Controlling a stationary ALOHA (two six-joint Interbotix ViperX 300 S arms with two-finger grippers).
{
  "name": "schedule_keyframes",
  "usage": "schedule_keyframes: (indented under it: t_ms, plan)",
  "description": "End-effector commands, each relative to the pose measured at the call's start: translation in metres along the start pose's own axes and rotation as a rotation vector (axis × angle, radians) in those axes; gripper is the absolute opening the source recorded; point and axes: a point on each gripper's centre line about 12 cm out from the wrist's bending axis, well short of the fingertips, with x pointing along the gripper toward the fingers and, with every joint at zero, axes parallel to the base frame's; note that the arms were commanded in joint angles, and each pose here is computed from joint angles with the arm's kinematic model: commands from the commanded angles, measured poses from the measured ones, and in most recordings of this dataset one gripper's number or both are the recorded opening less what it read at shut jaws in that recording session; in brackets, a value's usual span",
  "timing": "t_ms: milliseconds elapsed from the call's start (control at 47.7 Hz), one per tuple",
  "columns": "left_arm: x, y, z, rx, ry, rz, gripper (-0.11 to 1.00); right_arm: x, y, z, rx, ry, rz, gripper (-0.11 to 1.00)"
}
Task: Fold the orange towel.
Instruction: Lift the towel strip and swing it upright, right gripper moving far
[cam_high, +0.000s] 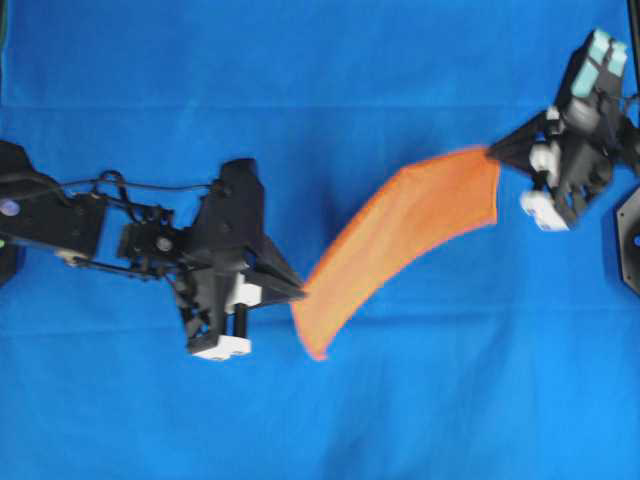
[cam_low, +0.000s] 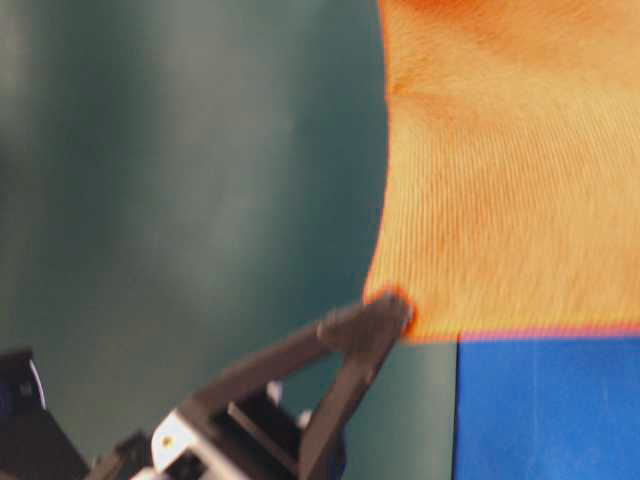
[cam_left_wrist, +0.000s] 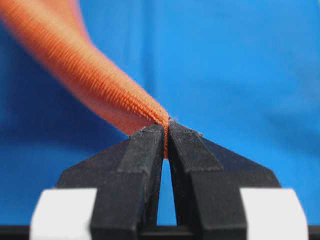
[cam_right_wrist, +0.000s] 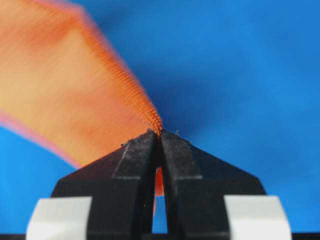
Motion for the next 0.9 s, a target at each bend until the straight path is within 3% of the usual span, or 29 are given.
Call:
schedule_keyframes:
  t_ms: [0, 189, 335, 650, 880]
  plan:
    - [0.005, -0.011, 0.020, 0.043, -0.066, -0.027, 0.01, 0.004, -0.011, 0.023, 0.002, -0.051, -0.042, 0.03]
    - [0.029, -0.025, 0.039, 0.153, -0.109, -0.047, 0.01, 0.022, -0.030, 0.048, -0.020, -0.060, -0.118, 0.03]
    - [0.046, -0.032, 0.052, 0.212, -0.131, -0.053, 0.01, 0.038, -0.038, 0.065, -0.038, -0.067, -0.143, 0.03]
    - [0.077, -0.037, 0.065, 0.253, -0.160, -0.054, 0.01, 0.070, -0.040, 0.095, -0.070, -0.064, -0.155, 0.03]
    - [0.079, -0.038, 0.065, 0.258, -0.161, -0.055, 0.01, 0.065, -0.043, 0.092, -0.083, -0.058, -0.169, 0.03]
